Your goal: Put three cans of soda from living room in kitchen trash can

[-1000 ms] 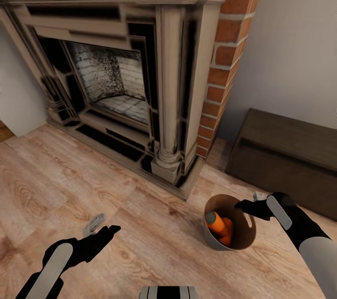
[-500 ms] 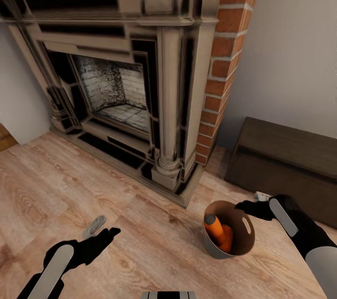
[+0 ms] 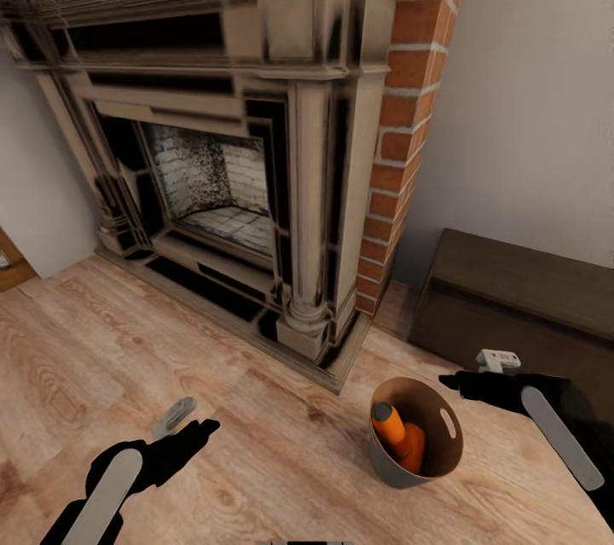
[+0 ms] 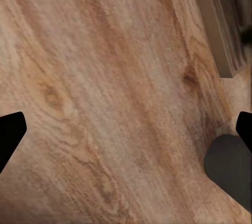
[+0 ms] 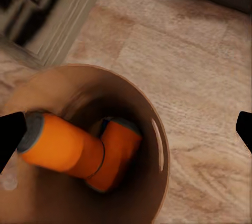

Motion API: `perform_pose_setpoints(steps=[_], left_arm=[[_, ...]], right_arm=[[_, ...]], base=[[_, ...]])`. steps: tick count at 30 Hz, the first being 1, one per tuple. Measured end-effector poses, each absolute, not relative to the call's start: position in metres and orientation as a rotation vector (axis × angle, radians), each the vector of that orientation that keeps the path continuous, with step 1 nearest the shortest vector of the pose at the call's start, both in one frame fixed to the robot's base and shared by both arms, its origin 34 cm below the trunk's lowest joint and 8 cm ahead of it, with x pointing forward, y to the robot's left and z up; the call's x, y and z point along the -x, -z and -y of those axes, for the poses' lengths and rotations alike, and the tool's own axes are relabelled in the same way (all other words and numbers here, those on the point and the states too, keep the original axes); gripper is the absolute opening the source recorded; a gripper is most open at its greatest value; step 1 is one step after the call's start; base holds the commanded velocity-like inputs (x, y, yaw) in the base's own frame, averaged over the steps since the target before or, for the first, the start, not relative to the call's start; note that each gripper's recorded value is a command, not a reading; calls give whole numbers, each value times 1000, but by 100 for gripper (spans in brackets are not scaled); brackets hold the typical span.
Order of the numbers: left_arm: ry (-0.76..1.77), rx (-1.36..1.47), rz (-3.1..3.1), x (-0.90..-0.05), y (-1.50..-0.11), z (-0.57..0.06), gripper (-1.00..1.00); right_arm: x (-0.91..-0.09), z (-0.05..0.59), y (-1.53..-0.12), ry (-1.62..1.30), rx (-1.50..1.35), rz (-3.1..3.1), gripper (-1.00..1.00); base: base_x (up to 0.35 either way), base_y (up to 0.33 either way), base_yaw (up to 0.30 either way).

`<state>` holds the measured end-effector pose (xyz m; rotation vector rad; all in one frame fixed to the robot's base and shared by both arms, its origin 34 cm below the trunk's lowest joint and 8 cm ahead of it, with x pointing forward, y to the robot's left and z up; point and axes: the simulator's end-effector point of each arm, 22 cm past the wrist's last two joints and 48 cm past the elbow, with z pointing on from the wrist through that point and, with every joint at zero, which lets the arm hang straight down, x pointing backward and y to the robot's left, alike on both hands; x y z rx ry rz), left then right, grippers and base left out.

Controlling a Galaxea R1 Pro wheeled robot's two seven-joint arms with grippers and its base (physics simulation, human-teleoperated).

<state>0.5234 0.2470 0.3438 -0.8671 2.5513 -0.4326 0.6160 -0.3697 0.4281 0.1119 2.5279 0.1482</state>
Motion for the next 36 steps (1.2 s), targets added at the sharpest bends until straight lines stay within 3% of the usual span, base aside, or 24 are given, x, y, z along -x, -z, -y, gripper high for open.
perform_pose_setpoints(steps=[15,26,36], left_arm=[[380,736,-2521,-530,-368,-222,100],[334,682,-2482,-536,-388,-219,100],[339,674,-2455,-538,-403,-220,100]], right_arm=[[-585,346,-479,-190,-23,-2439,100],[-595,390,-566,-293,-132,-2110,100],[-597,408,-597,-182,-101,-2012,100]], base=[[0,0,0],[0,0,0],[0,0,0]])
